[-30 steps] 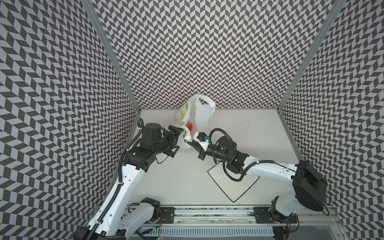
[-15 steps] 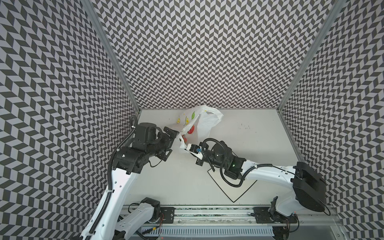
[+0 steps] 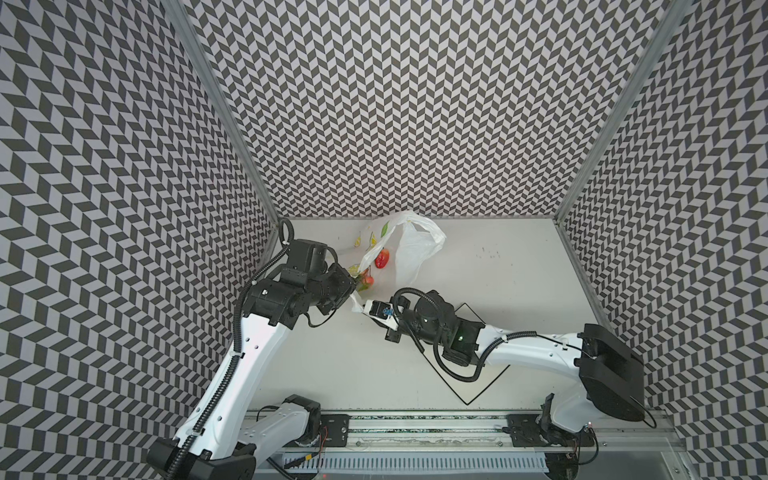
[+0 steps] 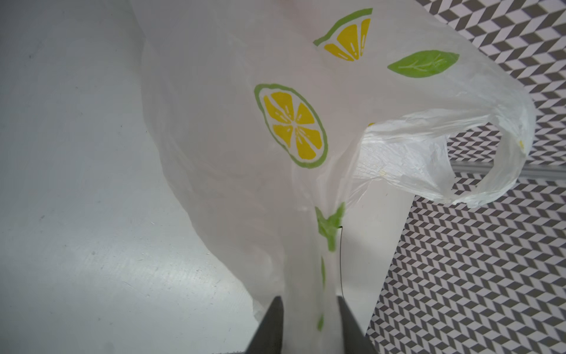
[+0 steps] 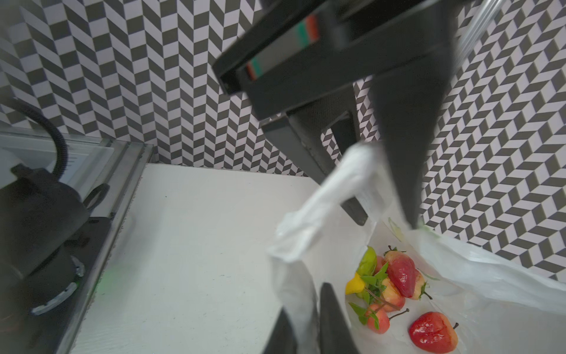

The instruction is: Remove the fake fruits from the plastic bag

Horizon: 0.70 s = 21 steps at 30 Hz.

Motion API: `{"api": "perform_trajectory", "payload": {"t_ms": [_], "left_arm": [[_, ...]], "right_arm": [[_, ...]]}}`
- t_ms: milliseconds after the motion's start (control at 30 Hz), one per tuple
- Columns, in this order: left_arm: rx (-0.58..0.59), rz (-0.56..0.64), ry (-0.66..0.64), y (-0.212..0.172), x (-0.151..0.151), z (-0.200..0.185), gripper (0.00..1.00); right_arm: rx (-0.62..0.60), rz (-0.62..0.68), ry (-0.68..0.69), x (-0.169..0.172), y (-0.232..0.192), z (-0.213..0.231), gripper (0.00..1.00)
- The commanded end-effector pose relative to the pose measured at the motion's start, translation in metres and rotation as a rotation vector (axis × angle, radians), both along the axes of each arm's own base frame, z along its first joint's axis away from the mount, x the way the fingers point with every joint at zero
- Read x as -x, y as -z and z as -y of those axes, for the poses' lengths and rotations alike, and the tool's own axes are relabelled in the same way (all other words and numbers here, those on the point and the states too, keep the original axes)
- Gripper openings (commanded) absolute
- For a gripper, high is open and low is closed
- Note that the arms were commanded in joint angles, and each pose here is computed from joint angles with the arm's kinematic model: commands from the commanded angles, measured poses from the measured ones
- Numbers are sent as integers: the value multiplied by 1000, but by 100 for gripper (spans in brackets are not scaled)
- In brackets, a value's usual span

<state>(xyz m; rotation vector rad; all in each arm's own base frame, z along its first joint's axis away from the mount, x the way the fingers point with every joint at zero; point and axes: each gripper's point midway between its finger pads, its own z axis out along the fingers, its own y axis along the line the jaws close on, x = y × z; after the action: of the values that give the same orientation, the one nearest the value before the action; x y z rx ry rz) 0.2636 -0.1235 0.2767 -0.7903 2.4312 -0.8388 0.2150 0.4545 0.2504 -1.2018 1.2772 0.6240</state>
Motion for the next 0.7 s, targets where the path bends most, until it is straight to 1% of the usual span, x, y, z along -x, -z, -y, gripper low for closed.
{"api": "perform_trajectory", "payload": {"t_ms": [0,33,67,100,167,200,233,267,333,367,400,467,500,567,600,667], "left_arm": [[-84,43,27,-2,-3,-7,3],[-98,50,34,-2,-5,-8,0],[-110,71,46,-5,-7,-8,0],[-119,93,58,-8,-8,-8,0],[-131,136,83,-12,-10,-7,0],[-134,165,104,-15,-10,-5,0],[-131,184,115,-17,-10,-4,0],[-121,207,128,-18,-8,-2,0],[-102,245,155,-21,-6,2,0],[-94,263,167,-22,-4,3,0],[-85,273,176,-21,-3,5,0],[-76,286,190,-19,1,6,0],[-71,288,198,-17,3,7,0],[-63,286,209,-12,5,9,0],[-61,281,215,-9,6,10,0],[-63,277,221,-6,7,10,0]], "right_arm": [[-113,-56,60,-3,-35,10,42],[-125,-82,61,0,-39,14,48],[-134,-119,60,4,-44,21,54],[-145,-159,63,7,-49,29,57],[-178,-257,85,13,-54,48,59],[-199,-317,115,15,-55,62,60],[-225,-385,164,13,-53,74,63],[-269,-463,266,6,-47,94,66],[-332,-622,493,-12,-27,135,67],[-372,-723,602,-21,-14,156,67],[-411,-817,691,-29,-2,175,67],[-497,-950,807,-44,15,202,69],[-554,-1009,837,-53,19,212,70],[-663,-1114,820,-68,22,216,73],[-716,-1154,795,-75,21,214,75],[-791,-1188,752,-85,19,204,78]]}}
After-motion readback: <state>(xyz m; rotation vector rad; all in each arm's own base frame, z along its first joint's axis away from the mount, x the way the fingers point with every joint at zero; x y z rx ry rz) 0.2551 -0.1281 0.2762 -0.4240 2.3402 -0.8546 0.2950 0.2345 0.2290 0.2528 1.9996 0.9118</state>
